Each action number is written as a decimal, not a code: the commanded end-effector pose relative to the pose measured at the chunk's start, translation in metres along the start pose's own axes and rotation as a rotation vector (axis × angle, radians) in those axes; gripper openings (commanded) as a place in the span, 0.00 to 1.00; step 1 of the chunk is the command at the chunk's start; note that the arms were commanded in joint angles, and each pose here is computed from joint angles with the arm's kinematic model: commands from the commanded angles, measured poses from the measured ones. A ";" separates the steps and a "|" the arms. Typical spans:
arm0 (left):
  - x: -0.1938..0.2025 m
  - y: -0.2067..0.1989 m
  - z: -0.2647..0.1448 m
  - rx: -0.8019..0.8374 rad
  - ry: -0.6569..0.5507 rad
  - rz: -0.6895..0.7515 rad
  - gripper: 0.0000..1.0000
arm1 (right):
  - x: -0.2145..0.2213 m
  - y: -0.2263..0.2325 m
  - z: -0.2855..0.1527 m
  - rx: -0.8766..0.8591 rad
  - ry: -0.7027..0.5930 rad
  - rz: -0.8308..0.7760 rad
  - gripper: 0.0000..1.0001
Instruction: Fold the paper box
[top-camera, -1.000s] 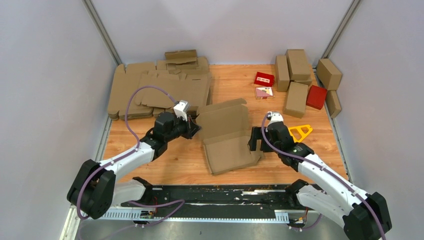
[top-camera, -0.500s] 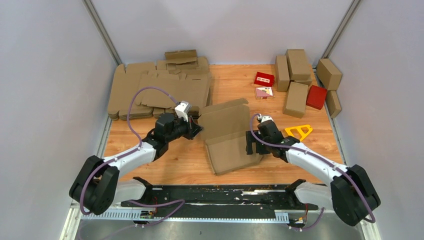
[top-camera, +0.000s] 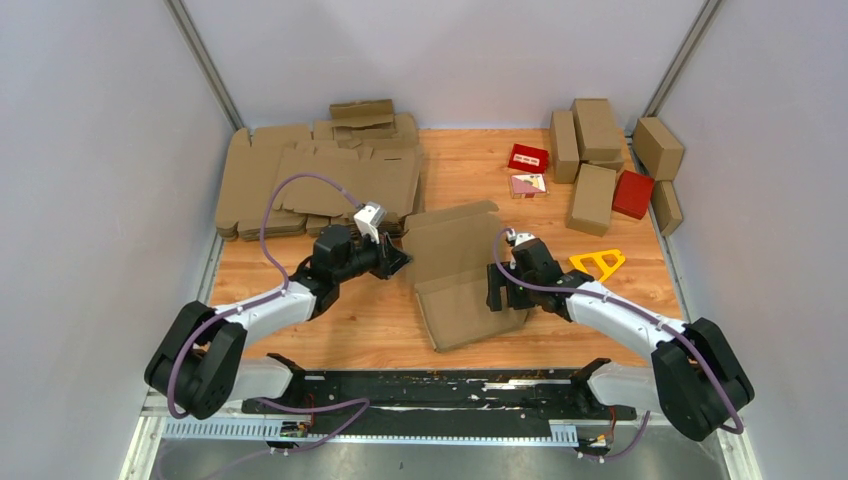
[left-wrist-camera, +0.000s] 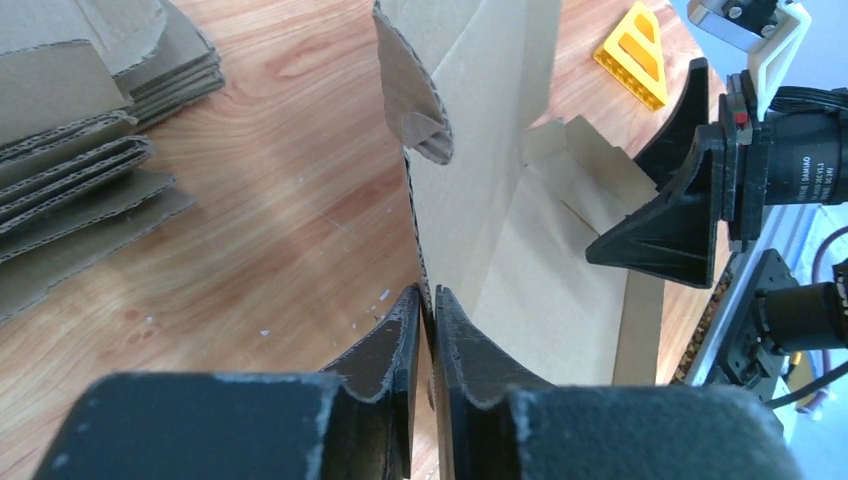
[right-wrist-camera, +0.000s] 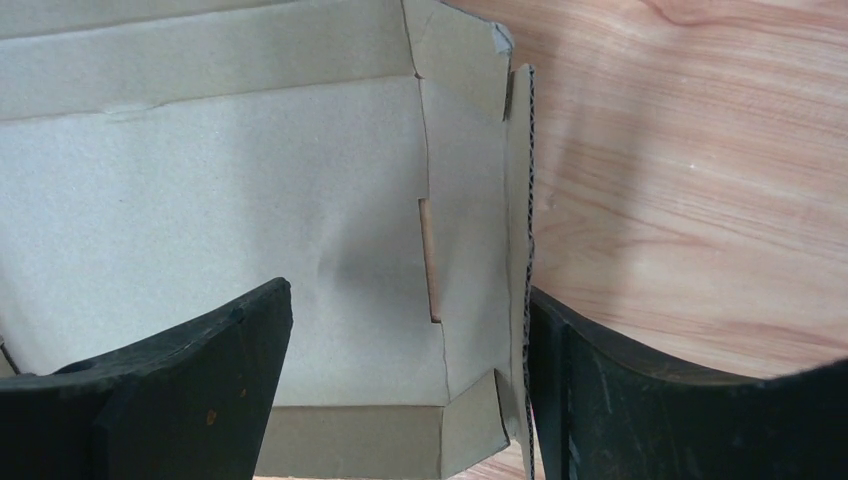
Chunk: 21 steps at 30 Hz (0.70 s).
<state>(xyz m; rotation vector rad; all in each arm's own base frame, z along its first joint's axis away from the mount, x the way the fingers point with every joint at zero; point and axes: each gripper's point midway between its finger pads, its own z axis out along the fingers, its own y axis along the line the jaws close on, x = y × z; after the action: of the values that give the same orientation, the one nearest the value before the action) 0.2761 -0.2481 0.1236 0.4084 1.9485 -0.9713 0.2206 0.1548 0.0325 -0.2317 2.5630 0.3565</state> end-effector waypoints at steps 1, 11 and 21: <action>-0.011 -0.009 0.002 0.053 -0.042 0.014 0.19 | -0.019 0.015 -0.001 -0.063 -0.050 -0.017 0.80; -0.007 -0.009 0.007 0.067 -0.029 0.005 0.30 | -0.014 0.015 -0.001 -0.065 -0.044 -0.021 0.76; -0.002 -0.010 0.015 0.096 -0.003 -0.020 0.50 | -0.014 0.019 0.000 -0.078 -0.043 -0.038 0.75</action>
<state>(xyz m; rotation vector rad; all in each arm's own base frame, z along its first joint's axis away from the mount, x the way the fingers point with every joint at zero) 0.2751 -0.2570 0.1149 0.4189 1.9601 -1.0343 0.2195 0.1618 0.0340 -0.2607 2.5554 0.3959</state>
